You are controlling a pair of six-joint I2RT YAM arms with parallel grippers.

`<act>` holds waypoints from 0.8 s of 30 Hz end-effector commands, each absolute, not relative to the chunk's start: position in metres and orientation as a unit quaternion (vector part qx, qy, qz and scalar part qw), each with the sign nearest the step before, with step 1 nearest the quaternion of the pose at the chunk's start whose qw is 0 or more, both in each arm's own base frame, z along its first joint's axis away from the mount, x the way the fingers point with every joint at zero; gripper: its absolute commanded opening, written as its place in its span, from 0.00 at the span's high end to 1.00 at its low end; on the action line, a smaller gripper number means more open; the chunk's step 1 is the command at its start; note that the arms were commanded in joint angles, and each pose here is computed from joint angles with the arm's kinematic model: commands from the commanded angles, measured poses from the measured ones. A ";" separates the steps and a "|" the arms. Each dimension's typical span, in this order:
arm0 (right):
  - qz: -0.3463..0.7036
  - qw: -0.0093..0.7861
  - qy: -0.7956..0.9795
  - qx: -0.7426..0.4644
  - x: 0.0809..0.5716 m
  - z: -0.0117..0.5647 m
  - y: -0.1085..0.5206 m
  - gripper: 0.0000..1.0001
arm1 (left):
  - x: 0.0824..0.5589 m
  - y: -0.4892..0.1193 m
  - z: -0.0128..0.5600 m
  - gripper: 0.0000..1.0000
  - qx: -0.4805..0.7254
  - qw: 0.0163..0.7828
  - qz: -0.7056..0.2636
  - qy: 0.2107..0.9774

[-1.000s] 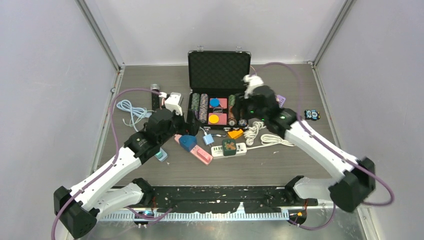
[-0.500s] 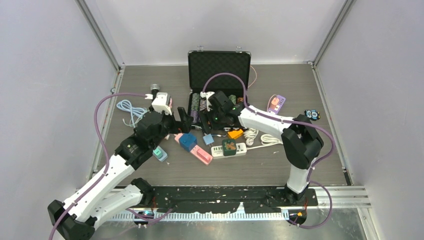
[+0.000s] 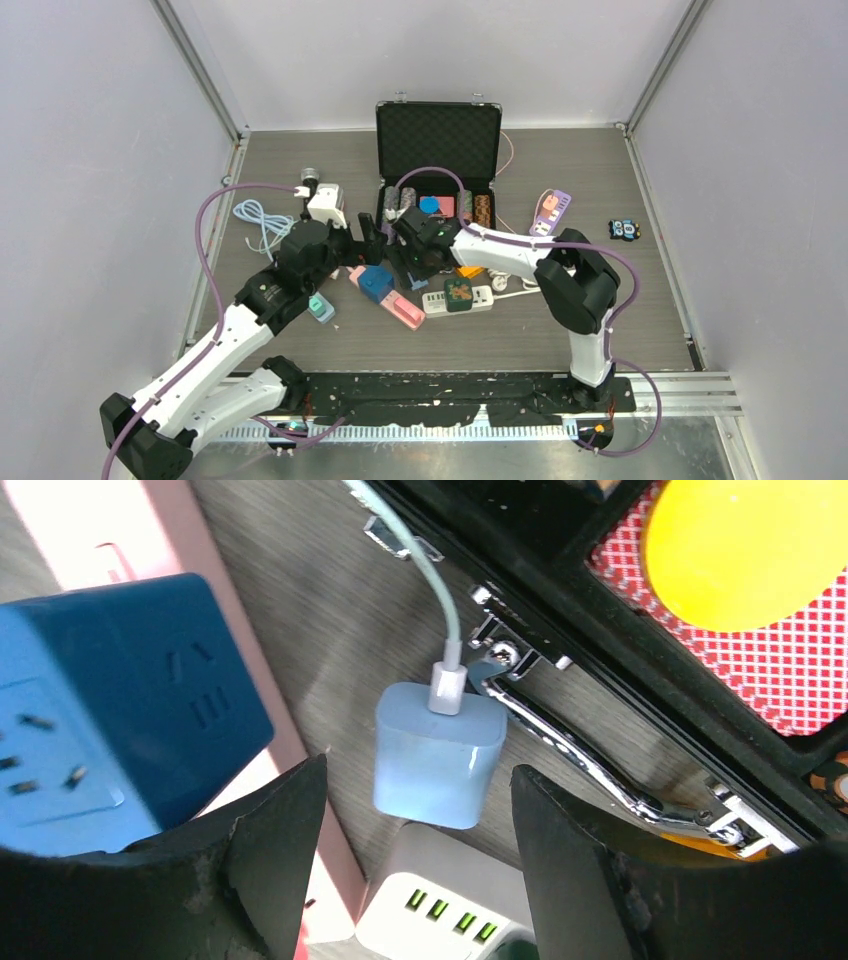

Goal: Insert the plug

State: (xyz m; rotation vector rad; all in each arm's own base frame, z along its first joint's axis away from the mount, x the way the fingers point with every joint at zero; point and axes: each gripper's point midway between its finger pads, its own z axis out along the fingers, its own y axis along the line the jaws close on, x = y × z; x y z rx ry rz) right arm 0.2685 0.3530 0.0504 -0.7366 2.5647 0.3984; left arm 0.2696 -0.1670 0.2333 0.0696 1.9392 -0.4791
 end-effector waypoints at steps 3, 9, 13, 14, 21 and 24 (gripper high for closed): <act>0.095 0.268 0.931 -0.226 0.290 0.054 0.349 0.32 | 0.275 -0.165 0.240 0.06 0.022 0.552 -0.203 0.809; 0.085 0.285 0.929 -0.220 0.293 0.052 0.344 0.57 | 0.275 -0.166 0.242 0.06 0.021 0.552 -0.206 0.808; 0.110 0.333 0.914 -0.204 0.298 0.086 0.343 0.69 | 0.276 -0.165 0.244 0.06 0.019 0.555 -0.206 0.805; 0.118 0.345 0.909 -0.200 0.300 0.094 0.344 0.71 | 0.275 -0.165 0.245 0.06 0.019 0.556 -0.208 0.804; 0.170 0.425 0.871 -0.178 0.304 0.158 0.343 0.75 | 0.271 -0.161 0.255 0.06 0.016 0.566 -0.215 0.796; 0.206 0.451 0.850 -0.178 0.304 0.180 0.350 0.76 | 0.267 -0.159 0.263 0.06 0.014 0.572 -0.221 0.789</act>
